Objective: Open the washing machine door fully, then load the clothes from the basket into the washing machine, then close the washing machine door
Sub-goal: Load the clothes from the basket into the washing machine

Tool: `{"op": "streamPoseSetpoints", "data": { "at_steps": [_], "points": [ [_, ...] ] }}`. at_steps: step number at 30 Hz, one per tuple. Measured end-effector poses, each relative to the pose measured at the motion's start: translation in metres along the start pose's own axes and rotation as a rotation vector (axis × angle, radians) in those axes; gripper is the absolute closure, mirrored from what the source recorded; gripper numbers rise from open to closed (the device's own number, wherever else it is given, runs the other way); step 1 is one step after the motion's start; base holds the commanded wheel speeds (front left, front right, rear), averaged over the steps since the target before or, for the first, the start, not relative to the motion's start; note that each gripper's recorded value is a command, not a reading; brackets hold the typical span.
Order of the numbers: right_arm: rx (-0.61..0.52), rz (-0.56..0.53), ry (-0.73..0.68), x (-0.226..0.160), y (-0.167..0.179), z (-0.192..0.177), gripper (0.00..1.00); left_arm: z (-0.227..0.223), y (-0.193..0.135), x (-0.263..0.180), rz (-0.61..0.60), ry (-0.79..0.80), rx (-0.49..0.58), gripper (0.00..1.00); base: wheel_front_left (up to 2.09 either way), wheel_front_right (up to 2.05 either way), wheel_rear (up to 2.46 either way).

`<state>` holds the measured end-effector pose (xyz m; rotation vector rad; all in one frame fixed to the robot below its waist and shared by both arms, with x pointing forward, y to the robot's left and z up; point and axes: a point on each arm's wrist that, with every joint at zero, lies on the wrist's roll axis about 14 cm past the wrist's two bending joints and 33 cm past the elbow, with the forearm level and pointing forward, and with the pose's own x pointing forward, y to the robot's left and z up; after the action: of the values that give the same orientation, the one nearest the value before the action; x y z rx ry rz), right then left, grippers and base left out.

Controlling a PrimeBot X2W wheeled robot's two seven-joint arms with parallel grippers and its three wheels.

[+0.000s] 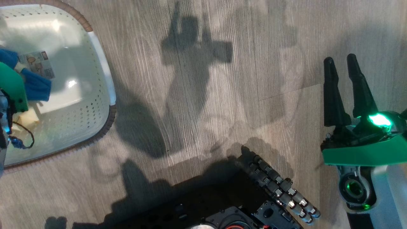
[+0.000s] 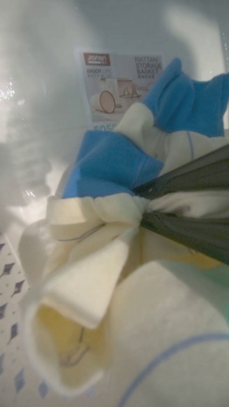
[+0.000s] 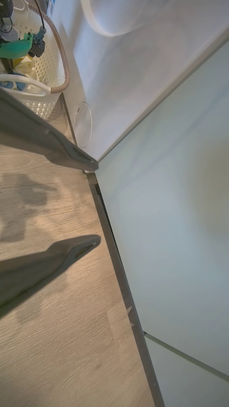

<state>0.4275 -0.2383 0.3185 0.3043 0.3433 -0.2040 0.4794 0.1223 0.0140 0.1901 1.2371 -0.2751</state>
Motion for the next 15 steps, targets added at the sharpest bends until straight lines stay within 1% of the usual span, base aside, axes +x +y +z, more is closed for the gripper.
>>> {"op": "streamPoseSetpoints", "data": {
  "at_steps": [9, 15],
  "points": [
    [0.001, 0.002, -0.002, -0.001, 0.001, 0.001, 0.0, 0.008, -0.005, -0.004, -0.011, -0.02, -0.005, 1.0, 0.0, 0.0, 0.0],
    [-0.009, 0.024, -0.03, 0.004, 0.006, 0.011, 0.0, 0.029, -0.026, -0.015, -0.057, -0.108, -0.006, 1.0, 0.0, 0.0, 0.0]
  ]
}}
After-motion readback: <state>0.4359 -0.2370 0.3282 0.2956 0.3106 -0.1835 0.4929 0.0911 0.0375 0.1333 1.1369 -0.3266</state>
